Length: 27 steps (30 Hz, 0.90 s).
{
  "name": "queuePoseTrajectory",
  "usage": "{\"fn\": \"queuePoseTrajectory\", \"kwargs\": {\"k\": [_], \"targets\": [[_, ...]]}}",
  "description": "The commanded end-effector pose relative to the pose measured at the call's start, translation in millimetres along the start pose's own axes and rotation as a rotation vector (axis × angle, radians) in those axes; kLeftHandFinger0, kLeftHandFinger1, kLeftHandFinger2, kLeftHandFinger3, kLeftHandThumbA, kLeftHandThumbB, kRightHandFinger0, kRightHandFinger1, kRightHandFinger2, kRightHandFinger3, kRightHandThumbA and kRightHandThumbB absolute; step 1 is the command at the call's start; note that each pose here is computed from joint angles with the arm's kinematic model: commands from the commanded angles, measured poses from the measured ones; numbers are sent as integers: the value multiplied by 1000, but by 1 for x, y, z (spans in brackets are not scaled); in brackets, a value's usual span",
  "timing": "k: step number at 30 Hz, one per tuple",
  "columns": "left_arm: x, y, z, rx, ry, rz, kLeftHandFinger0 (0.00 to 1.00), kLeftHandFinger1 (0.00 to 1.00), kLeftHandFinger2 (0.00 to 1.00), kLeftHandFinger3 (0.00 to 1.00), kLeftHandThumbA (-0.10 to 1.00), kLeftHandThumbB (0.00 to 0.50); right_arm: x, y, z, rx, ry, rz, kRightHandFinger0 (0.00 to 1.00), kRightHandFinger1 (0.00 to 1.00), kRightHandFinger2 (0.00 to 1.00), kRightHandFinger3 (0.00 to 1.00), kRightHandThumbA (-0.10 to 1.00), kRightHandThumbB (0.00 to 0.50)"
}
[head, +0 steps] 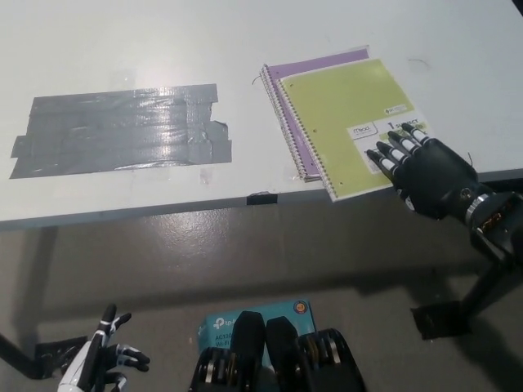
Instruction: The robot uses its right hand to align two notebooks stacked together until they are fully overlapped
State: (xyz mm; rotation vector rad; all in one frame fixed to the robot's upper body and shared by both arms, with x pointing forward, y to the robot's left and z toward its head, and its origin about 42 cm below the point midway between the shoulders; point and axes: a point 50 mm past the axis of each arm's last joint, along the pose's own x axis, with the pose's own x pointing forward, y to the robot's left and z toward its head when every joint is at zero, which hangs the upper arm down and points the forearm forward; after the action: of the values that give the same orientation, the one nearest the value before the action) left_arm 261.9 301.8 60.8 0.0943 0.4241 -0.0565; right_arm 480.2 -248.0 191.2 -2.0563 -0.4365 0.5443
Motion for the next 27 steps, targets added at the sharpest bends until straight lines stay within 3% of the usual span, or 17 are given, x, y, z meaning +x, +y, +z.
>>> {"fn": "queuePoseTrajectory", "kwargs": {"k": [1,2,6,16,20,27], "targets": [[-3,5,7,29,-37,-15,294,401,357,964,1000,500,-2,0,10,3,-85,-13,1000,1000,1000,1000,1000,393],[-3,6,6,31,-33,-17,308,406,366,977,1000,500,0,-6,4,24,-29,30,1000,1000,1000,1000,1000,437],[-7,6,0,38,-25,-8,343,375,321,937,1000,500,-3,-8,4,44,72,100,1000,1000,1000,1000,1000,478],[-13,5,-10,22,-7,-15,237,328,298,928,1000,500,-8,-10,4,84,162,231,1000,1000,1000,1000,1000,461],[-13,5,-11,20,5,-18,342,367,334,884,1000,500,-6,-21,10,152,203,365,1000,1000,1000,1000,1000,500],[-17,5,-17,40,7,-8,177,320,317,915,1000,500,-3,-41,2,219,216,401,1000,1000,1000,1000,863,500]]}}
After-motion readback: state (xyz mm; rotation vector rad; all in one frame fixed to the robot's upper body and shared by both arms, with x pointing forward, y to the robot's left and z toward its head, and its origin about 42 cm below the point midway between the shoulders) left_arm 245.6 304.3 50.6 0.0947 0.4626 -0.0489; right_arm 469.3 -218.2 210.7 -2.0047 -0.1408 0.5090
